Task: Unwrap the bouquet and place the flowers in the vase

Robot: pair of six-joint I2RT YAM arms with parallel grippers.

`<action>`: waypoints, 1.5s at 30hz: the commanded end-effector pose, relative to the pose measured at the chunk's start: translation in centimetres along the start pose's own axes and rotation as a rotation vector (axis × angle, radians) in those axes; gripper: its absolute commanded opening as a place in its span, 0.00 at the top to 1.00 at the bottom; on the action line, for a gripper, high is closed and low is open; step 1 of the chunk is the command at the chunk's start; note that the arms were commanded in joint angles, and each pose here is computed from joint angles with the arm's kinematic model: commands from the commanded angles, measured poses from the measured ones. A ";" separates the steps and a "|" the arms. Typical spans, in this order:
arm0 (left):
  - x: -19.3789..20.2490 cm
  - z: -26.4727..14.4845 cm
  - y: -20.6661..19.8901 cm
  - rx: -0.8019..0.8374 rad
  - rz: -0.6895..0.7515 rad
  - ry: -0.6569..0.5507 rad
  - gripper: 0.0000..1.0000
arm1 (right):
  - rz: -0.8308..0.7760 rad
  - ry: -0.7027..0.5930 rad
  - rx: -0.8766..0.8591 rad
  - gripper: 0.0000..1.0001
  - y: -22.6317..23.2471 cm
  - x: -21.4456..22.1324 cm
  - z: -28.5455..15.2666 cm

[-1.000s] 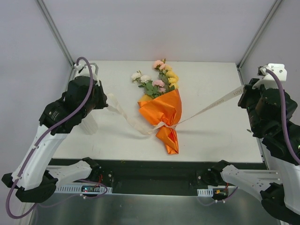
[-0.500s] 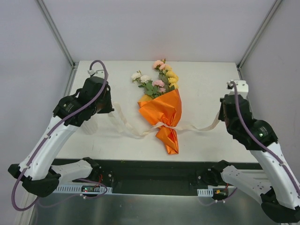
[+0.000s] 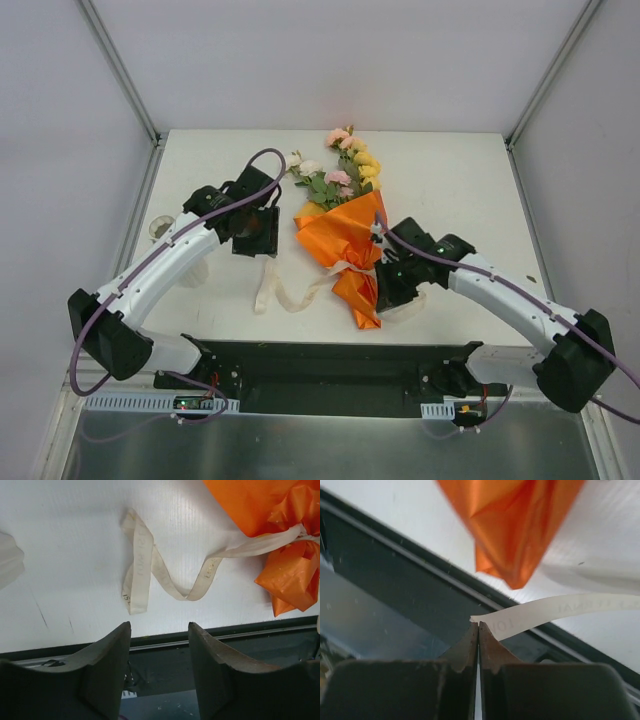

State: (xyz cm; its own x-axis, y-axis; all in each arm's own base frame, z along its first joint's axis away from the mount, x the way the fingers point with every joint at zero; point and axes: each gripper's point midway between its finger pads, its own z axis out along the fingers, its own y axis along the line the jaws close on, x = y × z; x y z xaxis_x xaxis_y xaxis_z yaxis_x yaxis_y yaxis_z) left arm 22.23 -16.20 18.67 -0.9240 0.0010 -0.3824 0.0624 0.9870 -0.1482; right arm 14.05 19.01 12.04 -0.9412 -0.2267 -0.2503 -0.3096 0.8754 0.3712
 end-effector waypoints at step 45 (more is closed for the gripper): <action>-3.4 7.8 -13.2 0.429 0.074 0.234 0.43 | -0.080 0.014 0.043 0.82 -0.7 -6.0 7.9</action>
State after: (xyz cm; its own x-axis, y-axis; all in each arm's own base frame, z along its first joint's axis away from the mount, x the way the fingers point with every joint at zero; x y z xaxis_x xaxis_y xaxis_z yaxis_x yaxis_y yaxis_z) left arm 25.66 -29.88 14.93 -0.9744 0.1578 -0.1599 0.2192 0.8240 -0.5225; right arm 21.08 21.65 5.17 -0.9131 -0.3380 -0.2282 -0.3915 0.8833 0.2581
